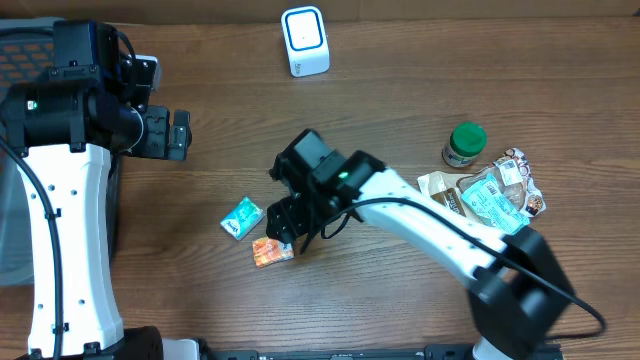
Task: Scan the item barcode
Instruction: 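Move the right gripper to the orange Kleenex pack and grasp it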
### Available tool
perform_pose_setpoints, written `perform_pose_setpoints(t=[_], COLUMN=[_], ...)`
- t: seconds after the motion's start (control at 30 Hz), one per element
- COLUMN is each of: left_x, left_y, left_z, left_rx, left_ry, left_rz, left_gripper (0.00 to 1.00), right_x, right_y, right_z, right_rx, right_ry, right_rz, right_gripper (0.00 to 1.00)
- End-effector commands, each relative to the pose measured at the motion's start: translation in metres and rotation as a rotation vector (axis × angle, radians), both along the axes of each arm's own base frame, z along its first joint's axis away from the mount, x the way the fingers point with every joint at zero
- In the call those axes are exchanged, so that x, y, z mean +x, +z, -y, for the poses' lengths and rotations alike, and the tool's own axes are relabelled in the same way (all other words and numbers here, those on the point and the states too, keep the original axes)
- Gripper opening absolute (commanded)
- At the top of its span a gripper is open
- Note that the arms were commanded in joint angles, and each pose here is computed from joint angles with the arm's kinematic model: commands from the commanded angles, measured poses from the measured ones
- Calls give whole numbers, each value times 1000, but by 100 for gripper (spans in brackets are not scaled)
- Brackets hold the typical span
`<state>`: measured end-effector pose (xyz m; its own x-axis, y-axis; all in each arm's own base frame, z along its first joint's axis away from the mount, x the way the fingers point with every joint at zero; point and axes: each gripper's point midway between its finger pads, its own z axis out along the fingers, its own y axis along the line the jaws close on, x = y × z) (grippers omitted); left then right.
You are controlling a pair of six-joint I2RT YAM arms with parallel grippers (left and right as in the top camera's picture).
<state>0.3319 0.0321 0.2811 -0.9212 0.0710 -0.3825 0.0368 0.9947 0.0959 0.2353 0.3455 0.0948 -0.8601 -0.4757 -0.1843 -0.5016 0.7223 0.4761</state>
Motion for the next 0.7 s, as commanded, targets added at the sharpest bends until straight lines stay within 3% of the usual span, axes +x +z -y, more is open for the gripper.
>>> perform_pose_setpoints(t=[0.0, 0.23, 0.5, 0.67], left_x=[2, 2, 2, 2], left_y=[2, 2, 2, 2], left_z=[0, 0, 0, 0], left_rx=[7, 7, 7, 7], left_ry=[-11, -10, -10, -11], left_rz=[5, 5, 5, 5], left_gripper=[99, 99, 100, 100], right_x=[11, 21, 8, 5], right_y=[-35, -75, -81, -82], right_z=[2, -8, -16, -19], right_rx=[-89, -107, -103, -103], right_ry=[49, 81, 158, 167], right_rz=[43, 62, 68, 69], right_gripper=[70, 52, 42, 20])
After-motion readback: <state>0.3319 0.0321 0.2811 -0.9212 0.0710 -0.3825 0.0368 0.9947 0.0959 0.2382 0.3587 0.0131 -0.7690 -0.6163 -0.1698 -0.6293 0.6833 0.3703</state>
